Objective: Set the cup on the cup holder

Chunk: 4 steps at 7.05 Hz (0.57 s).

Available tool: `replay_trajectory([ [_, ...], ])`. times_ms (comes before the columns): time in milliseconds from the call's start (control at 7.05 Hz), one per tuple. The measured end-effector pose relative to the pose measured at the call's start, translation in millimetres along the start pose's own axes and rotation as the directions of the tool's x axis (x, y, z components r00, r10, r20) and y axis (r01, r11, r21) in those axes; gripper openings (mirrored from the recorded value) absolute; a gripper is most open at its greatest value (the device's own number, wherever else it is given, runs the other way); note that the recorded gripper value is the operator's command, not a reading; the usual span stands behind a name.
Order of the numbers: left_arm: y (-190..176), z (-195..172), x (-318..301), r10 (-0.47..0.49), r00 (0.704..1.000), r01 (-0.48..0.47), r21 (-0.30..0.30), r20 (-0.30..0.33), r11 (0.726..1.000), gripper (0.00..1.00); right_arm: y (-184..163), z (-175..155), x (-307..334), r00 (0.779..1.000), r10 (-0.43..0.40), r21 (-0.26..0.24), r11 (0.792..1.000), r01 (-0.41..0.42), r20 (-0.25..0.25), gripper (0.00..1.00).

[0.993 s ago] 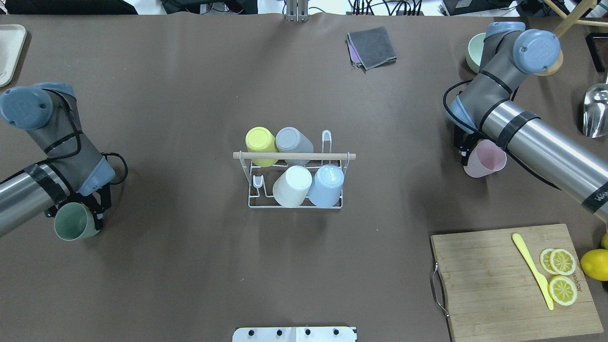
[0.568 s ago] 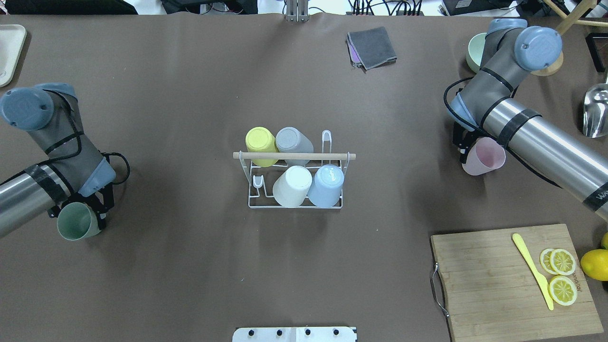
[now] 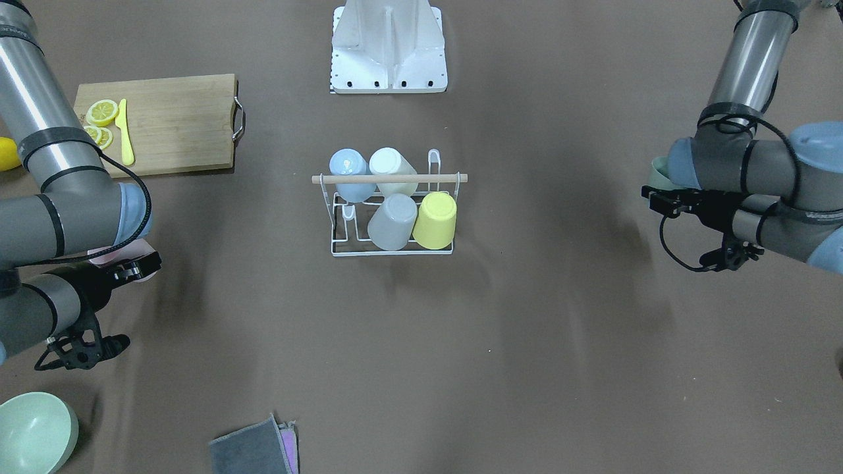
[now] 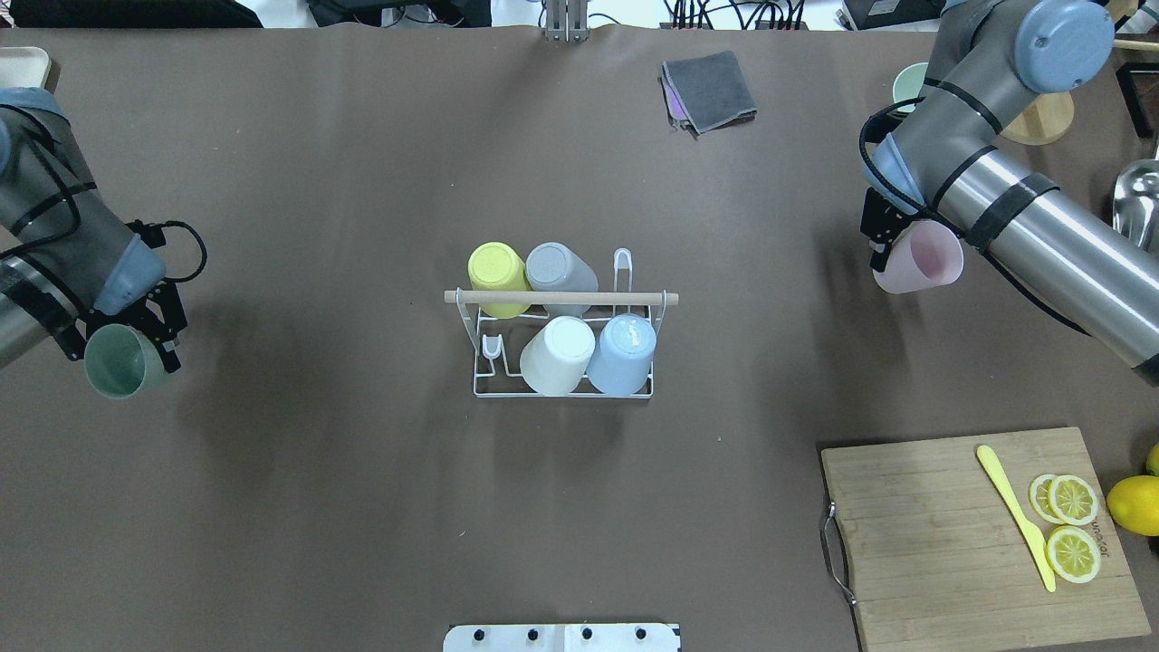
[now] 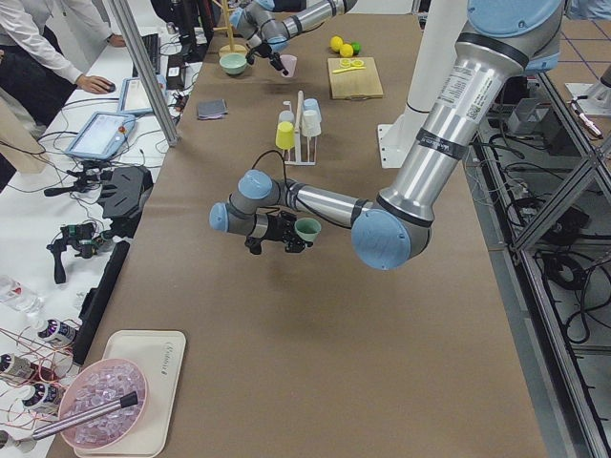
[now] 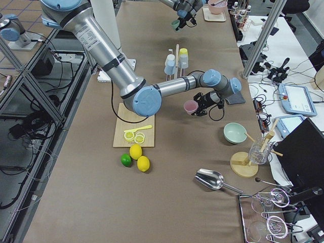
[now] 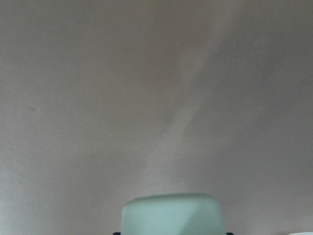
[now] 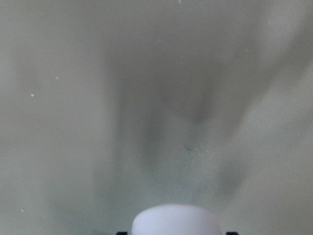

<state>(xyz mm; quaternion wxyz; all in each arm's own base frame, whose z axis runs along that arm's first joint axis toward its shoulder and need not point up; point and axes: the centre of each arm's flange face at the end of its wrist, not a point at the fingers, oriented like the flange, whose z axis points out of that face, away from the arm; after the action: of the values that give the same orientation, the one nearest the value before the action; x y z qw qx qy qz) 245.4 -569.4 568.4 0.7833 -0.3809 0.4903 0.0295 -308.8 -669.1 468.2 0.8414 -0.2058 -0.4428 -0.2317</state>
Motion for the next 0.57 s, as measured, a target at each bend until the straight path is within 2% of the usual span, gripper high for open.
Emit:
replay_trajectory([
  [142,6.8,-35.6,3.5,0.027,0.998,-0.023,0.065,-0.064,0.998,0.00,-2.7,-15.2,-4.6,0.998,-0.064,0.064,0.996,0.062,0.028,0.41],
  [284,15.1,-80.9,9.6,0.058,0.992,-0.042,0.145,-0.108,0.989,0.00,-4.2,-29.1,-13.1,0.990,-0.121,0.123,0.986,0.111,0.076,0.41],
  [426,23.0,-124.8,20.7,0.100,0.986,-0.067,0.232,-0.131,0.970,0.00,-5.1,-39.7,-25.0,0.974,-0.190,0.180,0.970,0.166,0.124,0.41],
  [568,30.2,-159.5,30.4,0.151,0.979,-0.102,0.316,-0.136,0.943,0.00,-5.3,-46.1,-34.7,0.948,-0.273,0.237,0.944,0.231,0.162,0.42],
])
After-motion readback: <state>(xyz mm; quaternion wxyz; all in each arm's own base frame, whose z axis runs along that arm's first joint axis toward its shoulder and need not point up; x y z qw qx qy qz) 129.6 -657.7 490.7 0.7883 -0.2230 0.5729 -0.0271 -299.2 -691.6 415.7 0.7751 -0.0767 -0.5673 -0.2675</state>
